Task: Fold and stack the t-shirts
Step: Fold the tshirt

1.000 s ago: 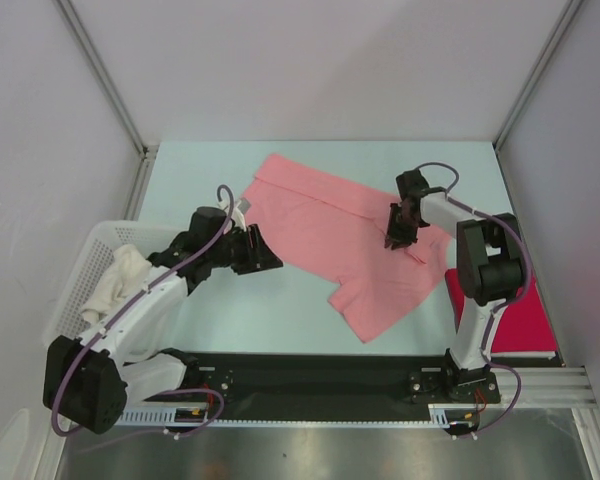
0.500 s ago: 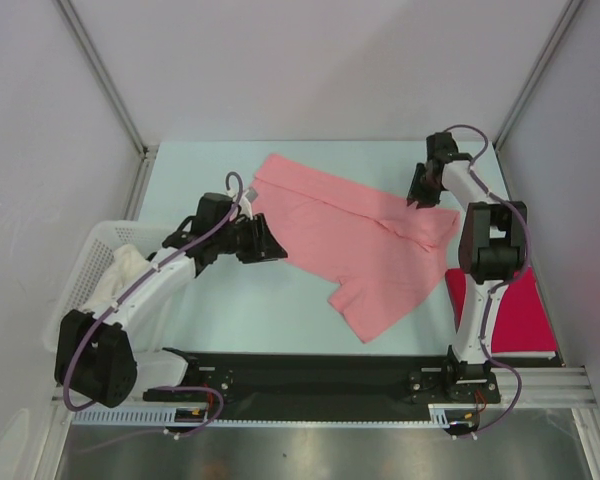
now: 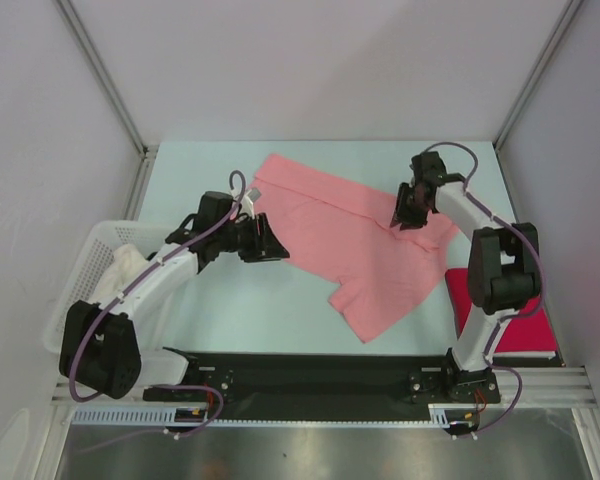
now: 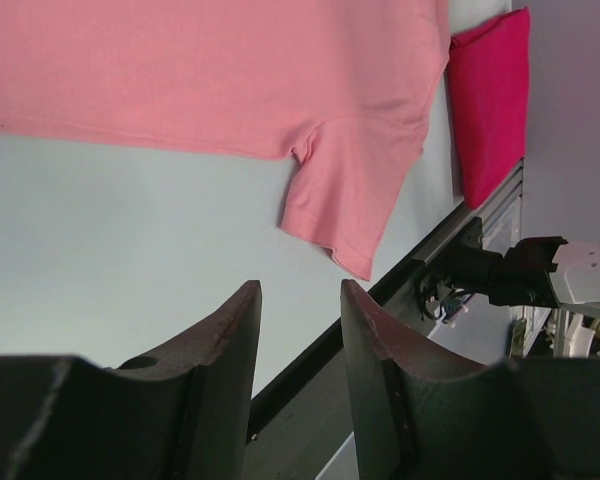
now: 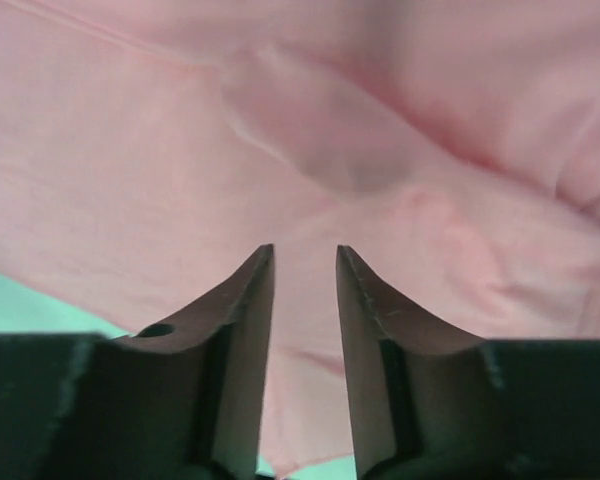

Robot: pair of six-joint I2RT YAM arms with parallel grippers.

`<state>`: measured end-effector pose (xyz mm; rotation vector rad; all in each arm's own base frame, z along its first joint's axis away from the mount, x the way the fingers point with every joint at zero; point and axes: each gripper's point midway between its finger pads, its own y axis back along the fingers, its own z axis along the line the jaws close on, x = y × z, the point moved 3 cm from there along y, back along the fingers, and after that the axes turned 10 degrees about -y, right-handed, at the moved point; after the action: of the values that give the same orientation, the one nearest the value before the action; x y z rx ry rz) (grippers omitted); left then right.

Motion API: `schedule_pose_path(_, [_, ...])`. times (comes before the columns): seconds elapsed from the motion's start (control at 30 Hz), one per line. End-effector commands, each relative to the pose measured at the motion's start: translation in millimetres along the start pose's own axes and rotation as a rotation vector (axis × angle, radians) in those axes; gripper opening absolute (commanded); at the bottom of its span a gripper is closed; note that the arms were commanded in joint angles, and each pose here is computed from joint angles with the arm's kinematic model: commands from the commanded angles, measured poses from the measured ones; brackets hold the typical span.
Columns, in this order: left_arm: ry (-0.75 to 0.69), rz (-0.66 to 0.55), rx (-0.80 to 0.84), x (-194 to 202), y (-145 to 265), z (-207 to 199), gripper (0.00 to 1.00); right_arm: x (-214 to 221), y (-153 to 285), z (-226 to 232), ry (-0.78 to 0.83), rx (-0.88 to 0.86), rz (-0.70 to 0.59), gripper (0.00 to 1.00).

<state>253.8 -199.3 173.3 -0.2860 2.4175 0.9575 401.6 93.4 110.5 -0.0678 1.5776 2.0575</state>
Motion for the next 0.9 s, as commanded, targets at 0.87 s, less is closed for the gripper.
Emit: schedule_pose_path(0.87, [-0.047, -0.042, 0.081, -0.2, 10.7, -11.0, 0.46, -79.2, -36.9, -14.6, -0.117, 0.078, -0.121, 0.39])
